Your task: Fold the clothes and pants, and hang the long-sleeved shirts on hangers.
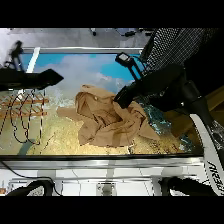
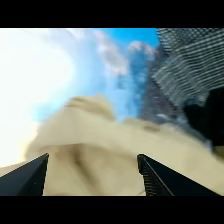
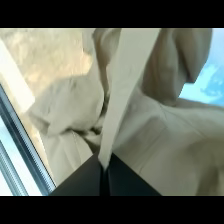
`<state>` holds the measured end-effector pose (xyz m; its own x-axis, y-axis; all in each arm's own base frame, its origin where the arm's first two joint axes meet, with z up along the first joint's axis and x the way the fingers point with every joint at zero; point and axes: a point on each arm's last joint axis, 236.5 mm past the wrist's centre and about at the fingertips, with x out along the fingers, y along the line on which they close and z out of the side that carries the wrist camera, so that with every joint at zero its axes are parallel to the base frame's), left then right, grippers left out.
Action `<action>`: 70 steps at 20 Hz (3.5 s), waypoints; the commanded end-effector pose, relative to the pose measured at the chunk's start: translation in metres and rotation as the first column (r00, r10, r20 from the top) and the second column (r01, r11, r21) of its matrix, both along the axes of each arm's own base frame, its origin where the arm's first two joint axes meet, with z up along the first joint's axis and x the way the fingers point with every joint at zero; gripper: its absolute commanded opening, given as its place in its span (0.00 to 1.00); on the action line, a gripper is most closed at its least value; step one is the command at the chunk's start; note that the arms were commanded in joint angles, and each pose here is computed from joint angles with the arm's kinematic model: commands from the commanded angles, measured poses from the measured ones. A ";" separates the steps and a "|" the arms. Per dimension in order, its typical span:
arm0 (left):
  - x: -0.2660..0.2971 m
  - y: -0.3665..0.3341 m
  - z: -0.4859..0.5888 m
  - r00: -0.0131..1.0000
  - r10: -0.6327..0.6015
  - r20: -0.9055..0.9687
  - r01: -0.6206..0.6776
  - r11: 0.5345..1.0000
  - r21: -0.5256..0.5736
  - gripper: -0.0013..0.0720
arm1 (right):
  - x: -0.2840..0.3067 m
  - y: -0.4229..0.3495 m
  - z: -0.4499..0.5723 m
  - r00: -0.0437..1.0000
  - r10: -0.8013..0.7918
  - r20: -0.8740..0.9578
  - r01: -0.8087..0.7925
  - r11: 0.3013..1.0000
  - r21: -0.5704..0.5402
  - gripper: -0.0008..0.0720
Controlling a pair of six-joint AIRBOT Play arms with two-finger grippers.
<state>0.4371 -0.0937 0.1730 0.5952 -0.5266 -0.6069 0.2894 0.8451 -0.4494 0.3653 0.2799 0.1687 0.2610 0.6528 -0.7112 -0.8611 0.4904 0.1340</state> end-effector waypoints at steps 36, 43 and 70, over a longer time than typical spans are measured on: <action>-0.154 0.165 -0.085 0.915 0.394 -0.083 -0.357 0.890 0.284 0.05 | 0.031 -0.021 0.021 0.976 -0.218 0.007 0.218 0.975 0.042 0.05; -0.234 0.021 -0.002 0.976 -0.129 0.176 0.076 0.956 0.282 0.05 | 0.052 -0.046 0.025 0.957 -0.289 0.027 0.287 0.956 0.058 0.05; -0.131 -0.076 -0.094 0.803 -0.581 0.131 0.556 0.810 0.186 0.05 | -0.086 0.095 0.023 0.989 0.143 -0.045 -0.140 0.988 0.071 0.05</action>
